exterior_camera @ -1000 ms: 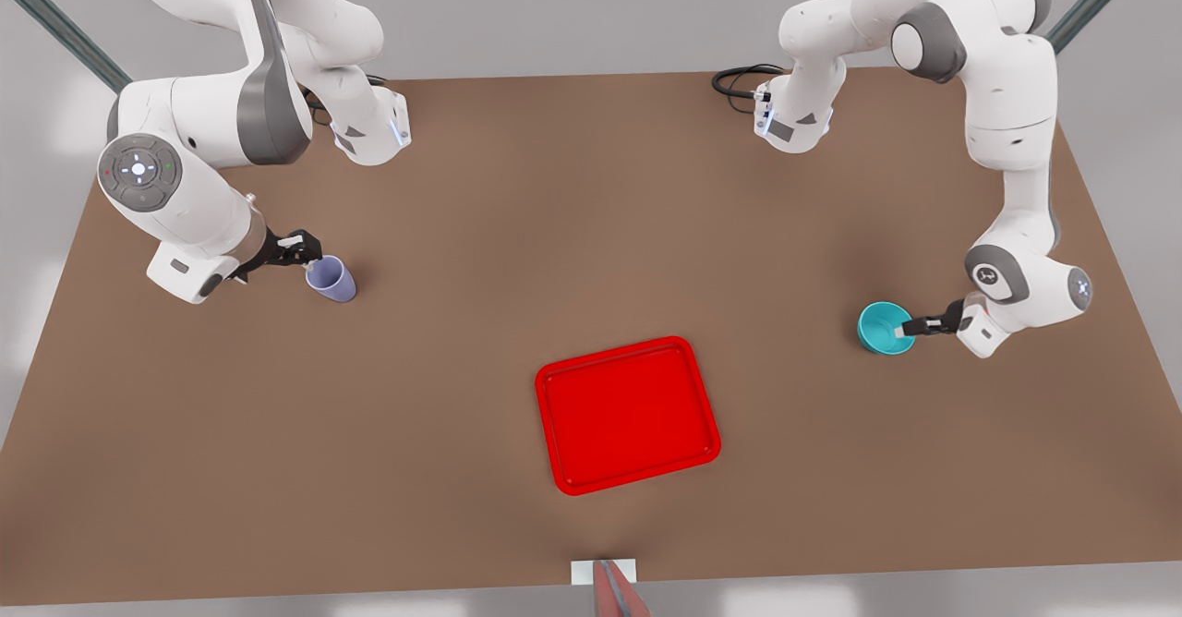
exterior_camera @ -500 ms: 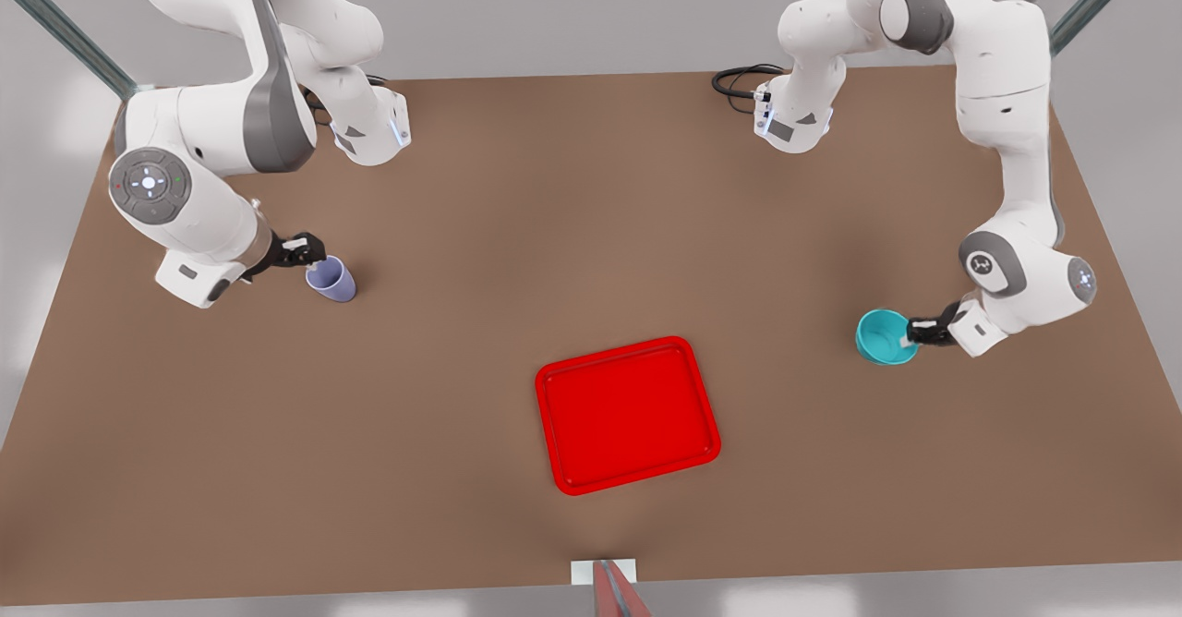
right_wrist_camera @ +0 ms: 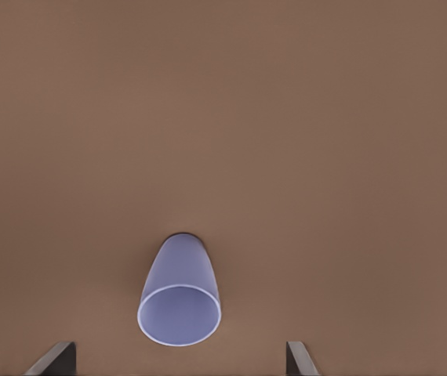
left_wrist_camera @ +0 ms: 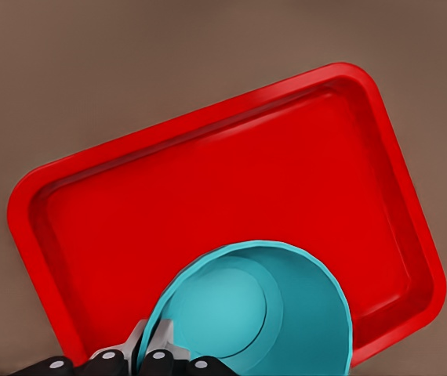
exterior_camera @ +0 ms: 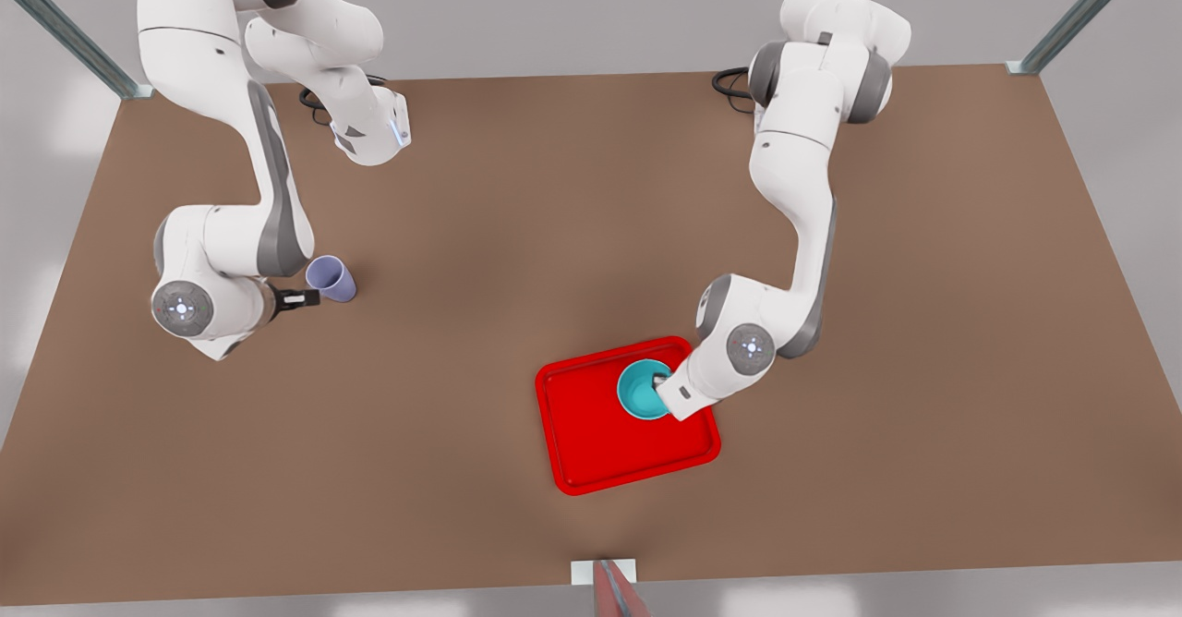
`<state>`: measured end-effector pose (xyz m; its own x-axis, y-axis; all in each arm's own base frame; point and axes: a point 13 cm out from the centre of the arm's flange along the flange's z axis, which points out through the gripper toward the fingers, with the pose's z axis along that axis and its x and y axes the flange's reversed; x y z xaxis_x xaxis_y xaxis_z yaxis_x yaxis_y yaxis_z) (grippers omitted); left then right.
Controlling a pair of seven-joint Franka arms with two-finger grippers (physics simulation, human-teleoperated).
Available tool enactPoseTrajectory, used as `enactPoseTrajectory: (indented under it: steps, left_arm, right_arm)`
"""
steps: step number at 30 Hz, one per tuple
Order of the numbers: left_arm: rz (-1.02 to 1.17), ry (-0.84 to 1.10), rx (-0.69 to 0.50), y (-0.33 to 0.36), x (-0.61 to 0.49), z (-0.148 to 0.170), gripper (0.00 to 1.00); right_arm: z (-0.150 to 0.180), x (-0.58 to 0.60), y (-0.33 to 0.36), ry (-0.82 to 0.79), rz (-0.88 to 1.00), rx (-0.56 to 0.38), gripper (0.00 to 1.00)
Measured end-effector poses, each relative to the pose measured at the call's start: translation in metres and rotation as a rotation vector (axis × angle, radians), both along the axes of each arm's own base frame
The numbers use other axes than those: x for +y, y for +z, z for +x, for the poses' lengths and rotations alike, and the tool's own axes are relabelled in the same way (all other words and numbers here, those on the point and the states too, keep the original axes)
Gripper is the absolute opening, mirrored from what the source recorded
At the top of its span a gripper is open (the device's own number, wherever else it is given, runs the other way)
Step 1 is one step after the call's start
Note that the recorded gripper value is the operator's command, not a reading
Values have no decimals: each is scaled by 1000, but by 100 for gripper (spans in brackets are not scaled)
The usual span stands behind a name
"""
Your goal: Place the bowl on the tray with the left arm and the cup on the tray with the right arm
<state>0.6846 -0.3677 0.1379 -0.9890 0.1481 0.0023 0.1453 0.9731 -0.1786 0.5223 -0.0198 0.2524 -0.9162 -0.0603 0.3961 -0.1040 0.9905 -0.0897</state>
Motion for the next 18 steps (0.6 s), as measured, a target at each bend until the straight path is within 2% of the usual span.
enactPoseTrajectory:
  steps: [1, 2, 6, 7, 9, 10, 11, 13, 16, 18]
  left_arm:
    - [6, 42, 15, -5, 3, -2, 53]
    - [9, 81, 27, -8, 4, -4, 100]
    - [-17, 208, 62, -9, 3, -5, 100]
    - [-31, 247, 47, 20, 18, 7, 100]
    - [3, 366, -58, 147, 122, 52, 100]
    - [43, 426, -120, 218, 186, 65, 100]
    - [89, 488, -168, 285, 253, 62, 100]
    - [126, 532, -148, 359, 338, 24, 100]
    - [128, 320, -1, 370, 330, -57, 100]
    - [126, 283, 24, 376, 344, -90, 100]
  right_arm:
    - [-6, -1, -5, 1, 5, -7, 100]
    - [-15, -4, -12, 2, 12, -15, 100]
    - [-28, -20, -25, -3, 31, -74, 100]
    - [-34, -24, -32, -3, 35, -81, 100]
    - [-43, -30, -47, -1, 43, -89, 100]
    - [-46, -31, -53, 4, 46, -93, 100]
    - [-49, -32, -59, 8, 49, -97, 100]
    - [-51, -34, -67, 15, 54, -104, 100]
    - [-56, -36, -78, 26, 60, -104, 100]
    - [-60, -36, -84, 30, 65, -99, 100]
